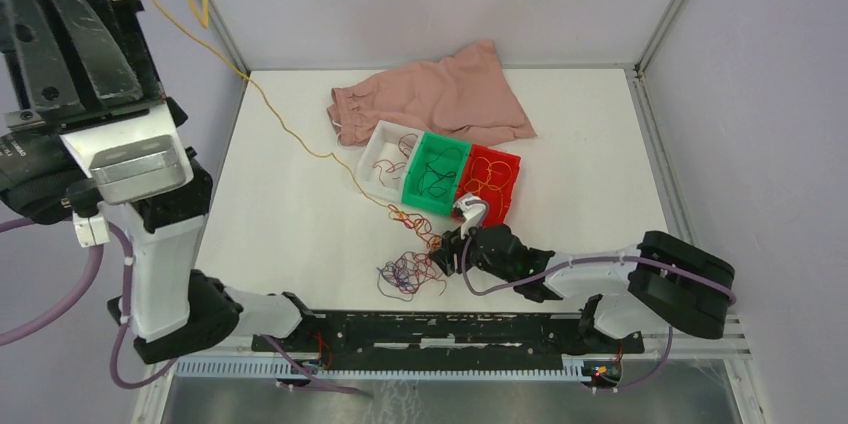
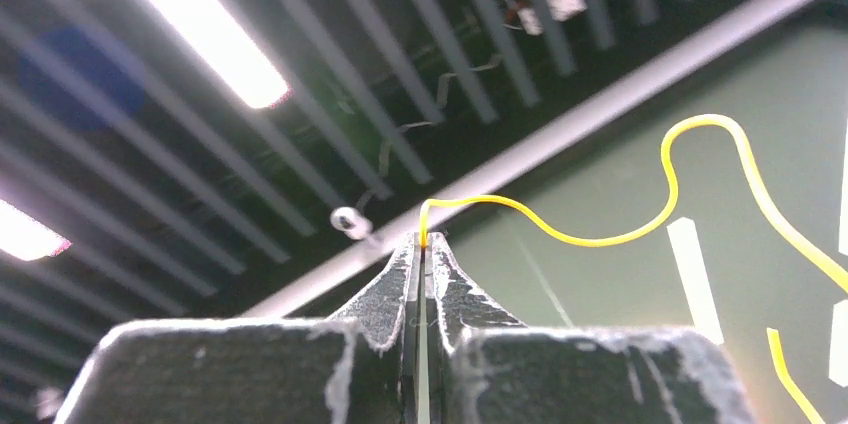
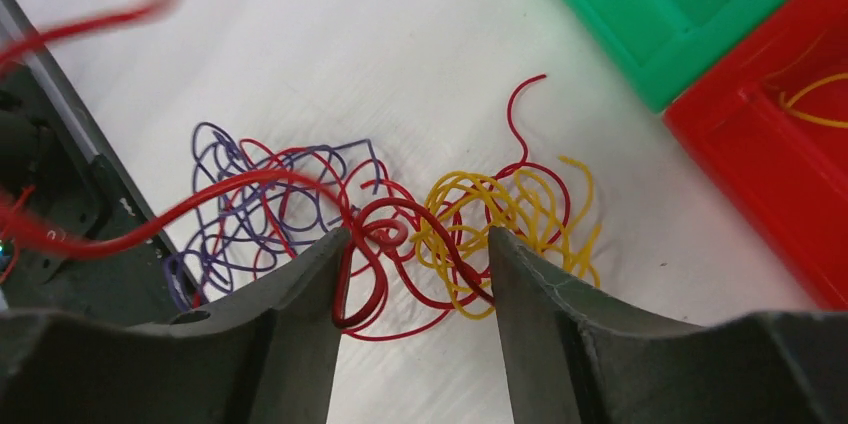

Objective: Untangle the cables

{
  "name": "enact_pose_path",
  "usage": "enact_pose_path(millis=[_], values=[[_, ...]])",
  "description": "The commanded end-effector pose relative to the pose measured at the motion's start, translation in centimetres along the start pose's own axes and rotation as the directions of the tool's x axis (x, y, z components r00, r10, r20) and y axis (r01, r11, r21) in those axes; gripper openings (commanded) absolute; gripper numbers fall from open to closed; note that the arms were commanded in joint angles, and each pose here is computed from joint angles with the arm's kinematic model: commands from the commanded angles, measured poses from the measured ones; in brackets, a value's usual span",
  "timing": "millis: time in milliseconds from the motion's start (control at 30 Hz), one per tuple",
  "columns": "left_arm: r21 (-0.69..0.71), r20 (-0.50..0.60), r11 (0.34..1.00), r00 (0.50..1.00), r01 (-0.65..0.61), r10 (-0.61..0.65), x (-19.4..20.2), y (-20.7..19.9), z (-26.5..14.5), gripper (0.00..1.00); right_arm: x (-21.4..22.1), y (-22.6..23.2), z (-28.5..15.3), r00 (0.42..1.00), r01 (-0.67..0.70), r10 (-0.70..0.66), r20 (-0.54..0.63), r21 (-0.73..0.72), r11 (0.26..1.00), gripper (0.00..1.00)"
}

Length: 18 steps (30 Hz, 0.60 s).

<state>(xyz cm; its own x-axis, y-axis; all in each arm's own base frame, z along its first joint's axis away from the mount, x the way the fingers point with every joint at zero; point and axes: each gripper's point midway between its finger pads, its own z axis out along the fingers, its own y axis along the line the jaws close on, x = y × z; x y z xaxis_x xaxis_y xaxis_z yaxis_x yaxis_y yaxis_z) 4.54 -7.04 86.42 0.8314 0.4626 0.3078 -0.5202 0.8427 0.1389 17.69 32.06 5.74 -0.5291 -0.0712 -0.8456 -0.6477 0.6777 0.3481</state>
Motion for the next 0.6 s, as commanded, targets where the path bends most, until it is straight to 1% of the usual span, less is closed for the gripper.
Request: enact_pose_path(millis=[0, 33, 67, 133, 233, 300, 333, 433, 567], values=[[0.175, -0.118, 0.967, 0.979, 0.183, -0.164, 0.9, -5.3, -3.2, 0.03, -5.5, 1.9, -1.1, 0.991, 0.034, -0.030, 0.132, -0.027, 0.999, 0.63], [0.246, -0.167, 0.934, 0.960, 0.261, -0.224, 1.0, -8.2, -5.1, 0.03, -6.9, 2.8, -1.6, 0.988, 0.045, -0.037, 0.153, -0.050, 0.998, 0.67], [0.284, -0.203, 0.903, 0.941, 0.322, -0.271, 0.7, -9.6, -6.4, 0.03, -8.3, 3.8, -2.0, 0.984, 0.058, -0.044, 0.174, -0.077, 0.995, 0.71], [0.364, -0.278, 0.823, 0.894, 0.437, -0.352, 0.0, -12.8, -9.5, 0.03, -11.0, 5.8, -3.0, 0.975, 0.092, -0.061, 0.211, -0.139, 0.986, 0.78], [0.461, -0.360, 0.688, 0.827, 0.561, -0.433, -1.8, -15.9, -12.9, 0.03, -14.2, 8.4, -4.5, 0.966, 0.150, -0.097, 0.240, -0.214, 0.965, 0.83], [0.483, -0.404, 0.611, 0.779, 0.627, -0.479, -2.7, -17.0, -14.3, 0.03, -15.8, 9.7, -5.5, 0.957, 0.179, -0.109, 0.268, -0.253, 0.951, 0.85], [0.484, -0.419, 0.583, 0.758, 0.652, -0.500, -3.1, -17.2, -14.7, 0.03, -16.6, 10.1, -5.9, 0.951, 0.192, -0.114, 0.286, -0.262, 0.946, 0.85], [0.488, -0.450, 0.530, 0.720, 0.693, -0.528, -3.7, -17.7, -15.4, 0.03, -18.9, 11.3, -6.5, 0.932, 0.228, -0.127, 0.341, -0.276, 0.934, 0.86], [0.490, -0.461, 0.520, 0.714, 0.700, -0.527, -3.8, -17.9, -15.7, 0.03, -19.7, 11.9, -5.6, 0.925, 0.275, -0.177, 0.337, -0.269, 0.923, 0.83]])
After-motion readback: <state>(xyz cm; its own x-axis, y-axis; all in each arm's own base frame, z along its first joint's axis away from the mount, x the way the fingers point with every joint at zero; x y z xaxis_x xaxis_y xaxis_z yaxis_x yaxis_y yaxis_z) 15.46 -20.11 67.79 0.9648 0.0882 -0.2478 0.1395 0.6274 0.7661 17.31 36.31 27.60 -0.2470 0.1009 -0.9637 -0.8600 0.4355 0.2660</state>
